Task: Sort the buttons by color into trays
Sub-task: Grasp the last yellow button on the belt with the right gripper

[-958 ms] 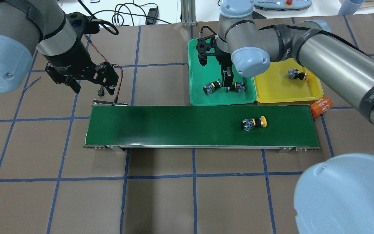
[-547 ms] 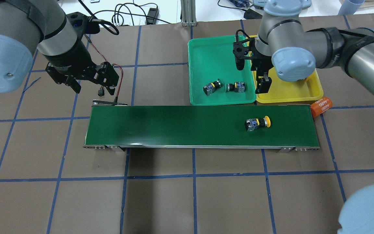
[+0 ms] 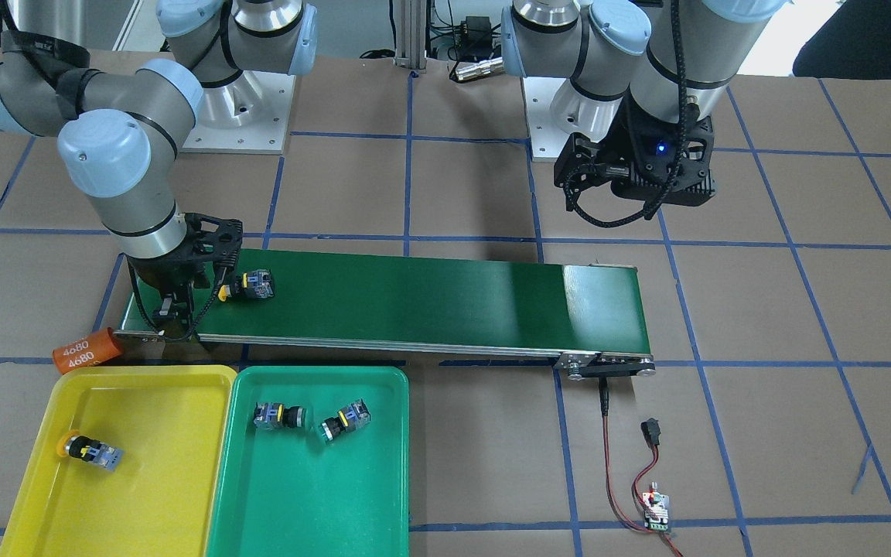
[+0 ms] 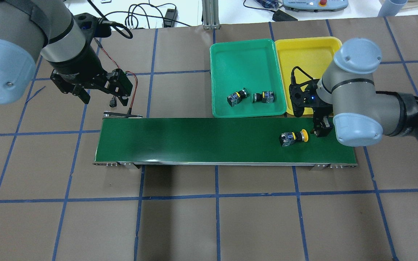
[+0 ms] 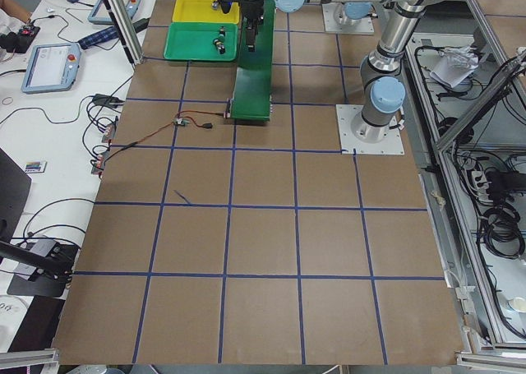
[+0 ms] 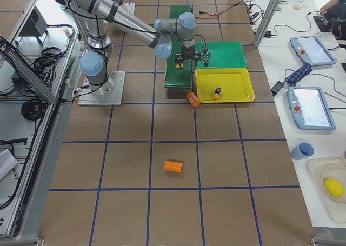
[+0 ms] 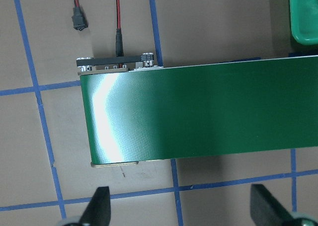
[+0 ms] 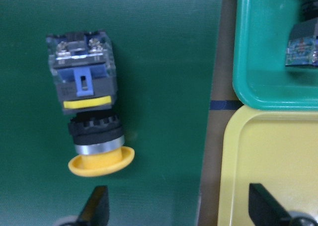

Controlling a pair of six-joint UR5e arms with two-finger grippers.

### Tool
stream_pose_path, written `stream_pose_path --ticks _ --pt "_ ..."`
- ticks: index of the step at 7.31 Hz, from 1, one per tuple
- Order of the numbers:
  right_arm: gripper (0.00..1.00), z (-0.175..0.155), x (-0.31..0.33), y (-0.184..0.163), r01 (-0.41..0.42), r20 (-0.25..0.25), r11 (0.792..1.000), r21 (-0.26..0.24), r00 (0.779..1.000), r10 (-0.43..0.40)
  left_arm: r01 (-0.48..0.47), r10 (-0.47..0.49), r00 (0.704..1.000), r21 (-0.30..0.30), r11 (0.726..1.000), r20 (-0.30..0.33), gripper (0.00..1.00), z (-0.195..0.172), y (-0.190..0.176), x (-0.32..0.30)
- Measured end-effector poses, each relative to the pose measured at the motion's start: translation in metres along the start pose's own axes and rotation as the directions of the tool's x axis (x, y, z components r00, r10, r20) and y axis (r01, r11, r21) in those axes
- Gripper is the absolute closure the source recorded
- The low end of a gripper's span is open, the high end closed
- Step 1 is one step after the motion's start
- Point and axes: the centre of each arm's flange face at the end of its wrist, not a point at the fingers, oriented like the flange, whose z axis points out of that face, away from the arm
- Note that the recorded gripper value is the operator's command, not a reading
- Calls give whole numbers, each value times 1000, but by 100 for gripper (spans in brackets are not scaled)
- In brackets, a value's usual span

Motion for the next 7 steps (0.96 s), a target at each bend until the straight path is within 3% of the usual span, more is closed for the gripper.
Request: stream_pose_path --ticks 2,4,5,7 --pt "7 6 -13 4 9 -2 1000 -3 1000 -9 0 0 1000 0 1000 0 0 0 0 0" --pt "2 10 -22 3 63 89 998 18 994 -64 1 -1 1000 -2 1000 0 0 1 -1 -1" --pt "17 11 -26 3 86 134 996 23 987 -88 1 -1 1000 -3 1000 0 0 2 -2 -1" --pt "75 10 -28 4 103 163 995 15 981 -104 1 -1 1000 -5 1000 -1 0 3 -2 -1"
